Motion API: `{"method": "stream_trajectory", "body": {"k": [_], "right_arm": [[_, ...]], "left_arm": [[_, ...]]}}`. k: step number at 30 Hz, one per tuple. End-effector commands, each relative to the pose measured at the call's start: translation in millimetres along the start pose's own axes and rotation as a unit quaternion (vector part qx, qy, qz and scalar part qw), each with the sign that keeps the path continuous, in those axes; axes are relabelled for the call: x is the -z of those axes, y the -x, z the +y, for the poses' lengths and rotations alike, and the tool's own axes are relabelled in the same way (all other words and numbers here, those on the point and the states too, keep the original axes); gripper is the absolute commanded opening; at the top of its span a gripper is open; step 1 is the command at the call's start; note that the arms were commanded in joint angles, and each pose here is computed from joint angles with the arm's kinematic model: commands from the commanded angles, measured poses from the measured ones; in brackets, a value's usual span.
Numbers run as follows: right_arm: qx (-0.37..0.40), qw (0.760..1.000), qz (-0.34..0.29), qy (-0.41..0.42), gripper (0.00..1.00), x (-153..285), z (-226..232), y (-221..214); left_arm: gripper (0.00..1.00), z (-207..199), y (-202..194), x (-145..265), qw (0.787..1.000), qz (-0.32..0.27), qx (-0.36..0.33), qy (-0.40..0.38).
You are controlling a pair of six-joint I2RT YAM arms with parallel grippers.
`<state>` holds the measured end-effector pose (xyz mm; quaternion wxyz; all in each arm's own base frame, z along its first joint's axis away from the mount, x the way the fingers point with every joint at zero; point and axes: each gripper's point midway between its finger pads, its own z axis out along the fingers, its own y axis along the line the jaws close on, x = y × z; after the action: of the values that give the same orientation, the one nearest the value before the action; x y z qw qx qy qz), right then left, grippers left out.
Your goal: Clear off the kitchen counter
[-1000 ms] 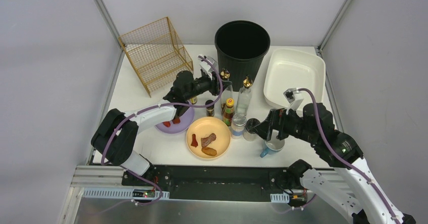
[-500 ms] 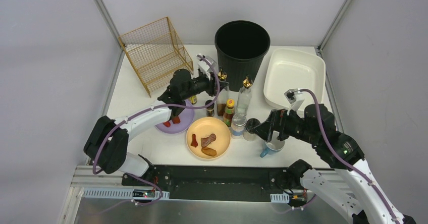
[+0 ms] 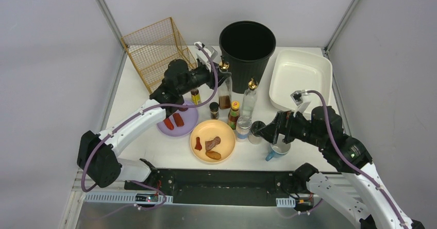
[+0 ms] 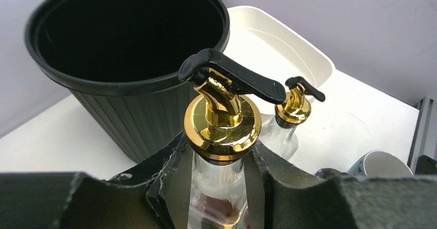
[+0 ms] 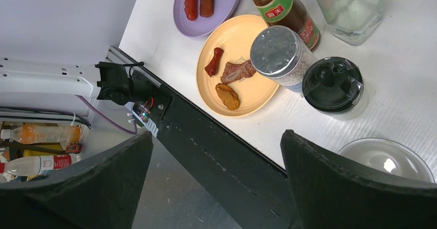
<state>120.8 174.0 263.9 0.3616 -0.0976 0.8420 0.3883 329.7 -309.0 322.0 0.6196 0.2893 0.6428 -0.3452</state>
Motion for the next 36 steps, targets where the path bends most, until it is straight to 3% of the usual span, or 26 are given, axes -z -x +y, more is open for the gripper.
{"method": "stream_trajectory", "body": {"k": [1,17,28,36], "right_arm": [[-0.003,1.0,-0.015,0.022,0.99,-0.3,10.5,8.1],[0.0,0.999,-0.014,0.046,0.99,-2.8,23.0,16.5],[0.003,0.997,-0.015,0.076,0.99,-13.9,36.6,27.6],[-0.013,0.993,-0.03,0.112,0.99,-31.9,46.3,34.9]], "left_arm": [[0.0,-6.5,98.6,20.9,0.993,-0.099,-0.054,0.022],[0.0,56.0,183.5,51.5,0.964,-0.084,-0.144,0.207],[0.0,147.2,204.0,64.3,0.954,-0.1,-0.083,0.27],[0.0,208.4,220.1,63.6,0.929,-0.109,-0.084,0.343]]}}
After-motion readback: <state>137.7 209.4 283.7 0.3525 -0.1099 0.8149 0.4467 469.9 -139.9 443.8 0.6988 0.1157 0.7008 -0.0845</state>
